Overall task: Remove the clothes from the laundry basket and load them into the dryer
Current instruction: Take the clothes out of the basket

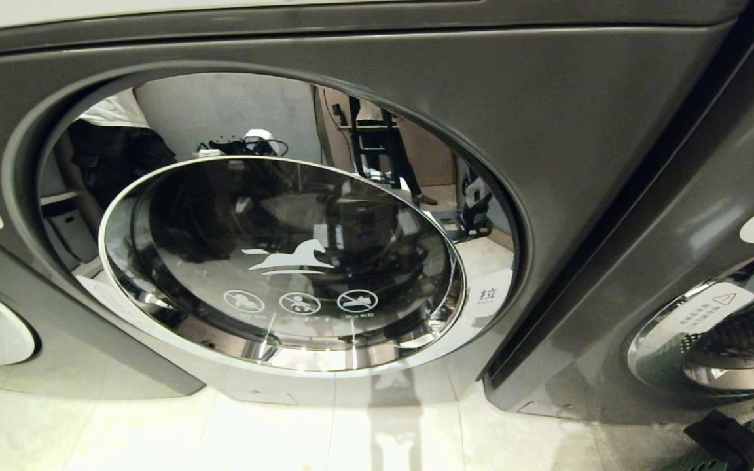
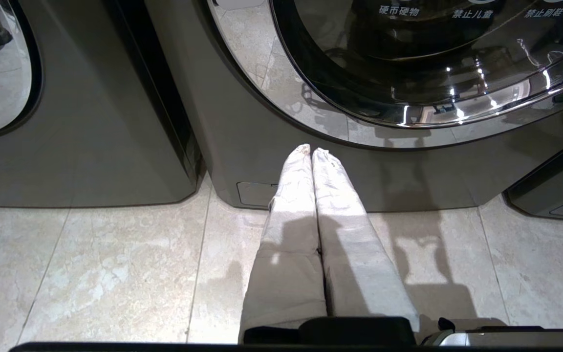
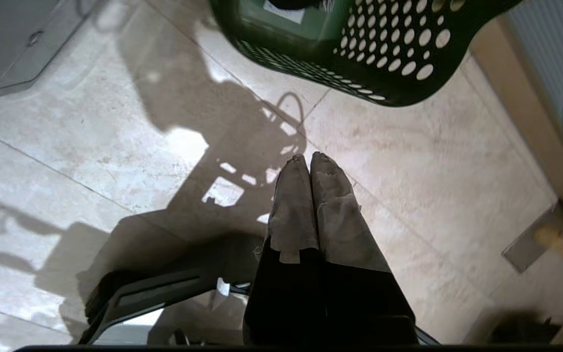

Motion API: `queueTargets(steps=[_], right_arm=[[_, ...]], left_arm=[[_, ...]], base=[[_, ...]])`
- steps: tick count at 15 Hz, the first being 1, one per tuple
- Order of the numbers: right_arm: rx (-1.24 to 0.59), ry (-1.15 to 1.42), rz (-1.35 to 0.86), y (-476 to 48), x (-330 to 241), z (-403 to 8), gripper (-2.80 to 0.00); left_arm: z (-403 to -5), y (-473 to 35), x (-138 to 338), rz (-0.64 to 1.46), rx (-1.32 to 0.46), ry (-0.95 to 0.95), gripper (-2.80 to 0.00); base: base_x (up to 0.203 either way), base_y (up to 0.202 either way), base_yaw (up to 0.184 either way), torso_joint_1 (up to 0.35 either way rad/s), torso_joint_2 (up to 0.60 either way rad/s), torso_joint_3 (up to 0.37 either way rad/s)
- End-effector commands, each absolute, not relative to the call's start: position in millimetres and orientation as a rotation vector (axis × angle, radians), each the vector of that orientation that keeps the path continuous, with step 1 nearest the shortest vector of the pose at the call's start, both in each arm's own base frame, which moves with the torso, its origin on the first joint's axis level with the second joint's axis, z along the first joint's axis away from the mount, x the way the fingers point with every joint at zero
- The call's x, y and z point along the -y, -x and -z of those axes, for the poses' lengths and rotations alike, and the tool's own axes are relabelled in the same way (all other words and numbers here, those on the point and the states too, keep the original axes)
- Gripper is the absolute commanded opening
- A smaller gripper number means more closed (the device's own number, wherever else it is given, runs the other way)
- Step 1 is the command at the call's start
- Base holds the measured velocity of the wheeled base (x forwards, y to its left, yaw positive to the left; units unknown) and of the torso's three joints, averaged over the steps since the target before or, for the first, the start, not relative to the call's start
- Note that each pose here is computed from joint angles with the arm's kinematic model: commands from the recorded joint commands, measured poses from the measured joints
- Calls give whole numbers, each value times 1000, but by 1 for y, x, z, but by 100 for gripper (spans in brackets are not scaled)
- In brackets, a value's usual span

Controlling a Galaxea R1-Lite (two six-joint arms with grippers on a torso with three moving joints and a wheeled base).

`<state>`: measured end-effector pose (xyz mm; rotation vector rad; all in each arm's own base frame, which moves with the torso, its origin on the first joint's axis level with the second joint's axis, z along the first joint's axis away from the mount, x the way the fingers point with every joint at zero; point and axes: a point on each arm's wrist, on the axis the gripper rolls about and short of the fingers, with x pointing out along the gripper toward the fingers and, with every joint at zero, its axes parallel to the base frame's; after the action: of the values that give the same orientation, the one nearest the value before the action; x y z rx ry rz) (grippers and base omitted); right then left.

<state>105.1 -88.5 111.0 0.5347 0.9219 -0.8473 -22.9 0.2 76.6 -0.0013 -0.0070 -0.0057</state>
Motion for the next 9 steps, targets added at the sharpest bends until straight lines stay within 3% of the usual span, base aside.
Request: queueTargets(steps=[1,9], right_arm=[[-1015,-634,919,-111,120,-92,-280],[-954,-1063,985,-136,195,-57,-280]], left_arm=[[-77,23,0,7,8,2,-280],[-77,23,0,5,8,2,-280]], base=[[0,0,0,0,0,0],[0,0,0,0,0,0]])
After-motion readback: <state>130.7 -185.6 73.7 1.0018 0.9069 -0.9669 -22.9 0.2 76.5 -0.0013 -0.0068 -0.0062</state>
